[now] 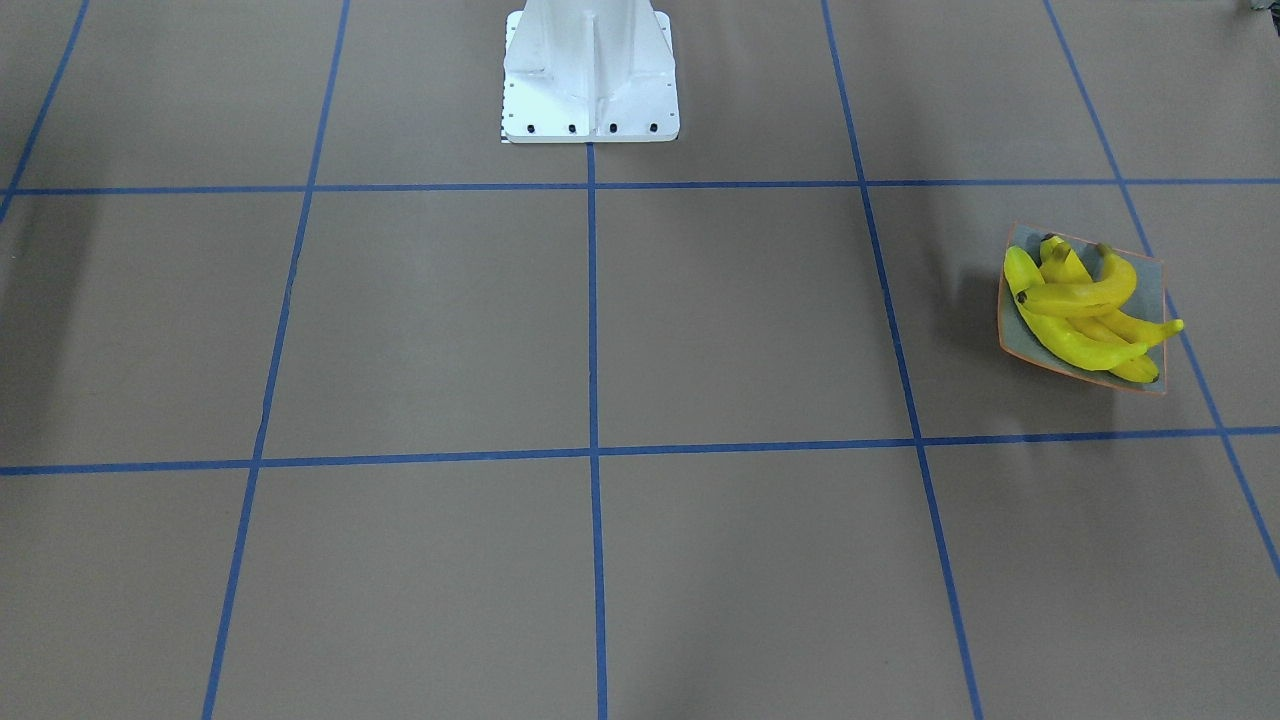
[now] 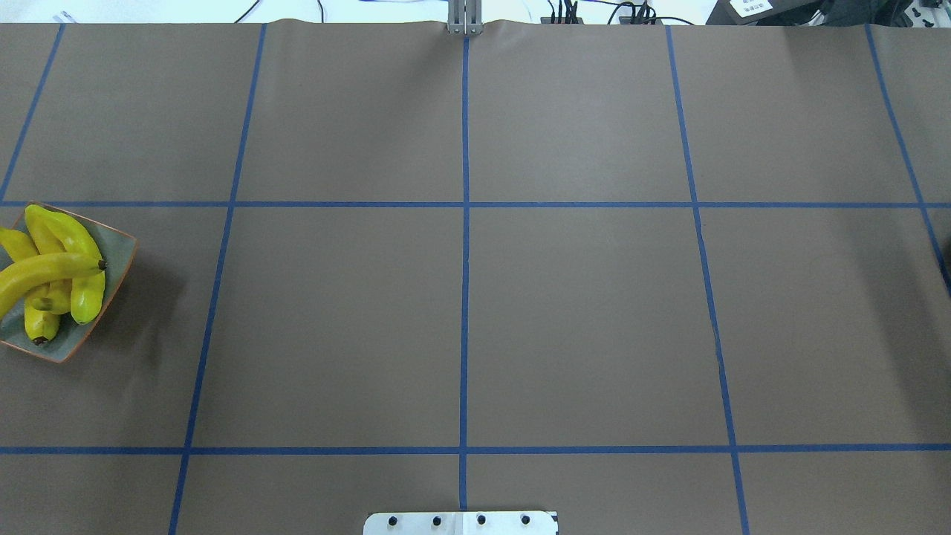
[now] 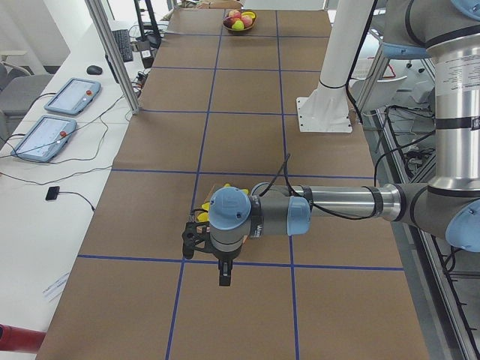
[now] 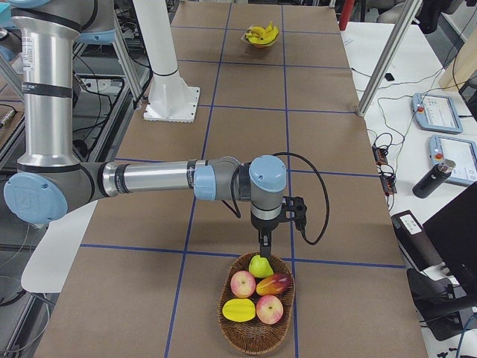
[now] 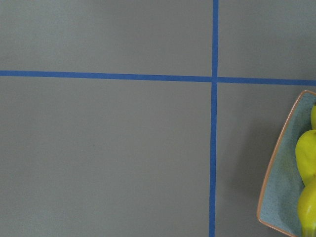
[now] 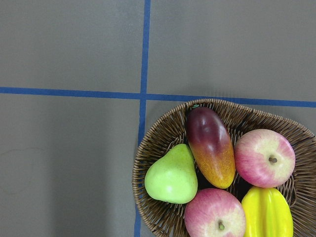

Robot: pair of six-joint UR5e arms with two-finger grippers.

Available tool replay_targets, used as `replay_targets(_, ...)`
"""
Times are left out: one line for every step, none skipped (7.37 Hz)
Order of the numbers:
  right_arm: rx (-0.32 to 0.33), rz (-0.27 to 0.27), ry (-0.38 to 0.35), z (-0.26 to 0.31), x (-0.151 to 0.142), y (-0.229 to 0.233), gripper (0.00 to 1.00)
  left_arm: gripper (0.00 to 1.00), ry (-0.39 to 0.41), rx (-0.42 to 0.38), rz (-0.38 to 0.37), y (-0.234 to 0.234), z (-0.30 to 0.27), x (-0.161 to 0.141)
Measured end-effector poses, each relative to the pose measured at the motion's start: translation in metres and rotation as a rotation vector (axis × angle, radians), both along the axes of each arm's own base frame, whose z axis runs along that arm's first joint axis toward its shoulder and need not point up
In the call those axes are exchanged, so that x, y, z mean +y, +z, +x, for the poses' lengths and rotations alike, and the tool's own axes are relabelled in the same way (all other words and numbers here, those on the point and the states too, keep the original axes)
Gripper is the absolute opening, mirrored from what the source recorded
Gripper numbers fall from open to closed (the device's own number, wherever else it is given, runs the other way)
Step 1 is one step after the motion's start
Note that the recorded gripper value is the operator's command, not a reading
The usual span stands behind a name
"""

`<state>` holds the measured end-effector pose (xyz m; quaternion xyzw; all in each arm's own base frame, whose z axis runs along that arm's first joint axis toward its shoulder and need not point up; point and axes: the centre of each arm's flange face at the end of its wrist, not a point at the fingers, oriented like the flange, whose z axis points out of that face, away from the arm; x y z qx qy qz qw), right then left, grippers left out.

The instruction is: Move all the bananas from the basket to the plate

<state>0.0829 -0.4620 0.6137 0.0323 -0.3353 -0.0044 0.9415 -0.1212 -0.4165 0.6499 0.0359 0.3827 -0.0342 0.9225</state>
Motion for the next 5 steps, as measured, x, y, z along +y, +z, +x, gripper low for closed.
replay_targets(-0.003,0.000,0.000,-0.0003,0.0000,-0.0002,1.00,1.00,0.000,0.000,-0.006,0.0030,0.0004,0.0035)
replay_targets(-0.011,0.001,-0.001,-0.0008,0.0000,-0.0007,1.00,1.00,0.000,0.001,-0.009,0.0043,0.0007,0.0057)
replay_targets(-0.018,0.001,-0.001,-0.0014,0.0000,-0.0012,1.00,1.00,0.000,0.001,-0.010,0.0044,0.0008,0.0070)
replay_targets(-0.021,0.002,-0.002,-0.0017,0.0000,-0.0014,1.00,1.00,0.000,0.000,-0.008,0.0032,0.0008,0.0073)
replay_targets(-0.023,0.002,-0.002,-0.0017,0.0000,-0.0015,1.00,1.00,0.000,-0.001,-0.005,0.0018,0.0008,0.0073)
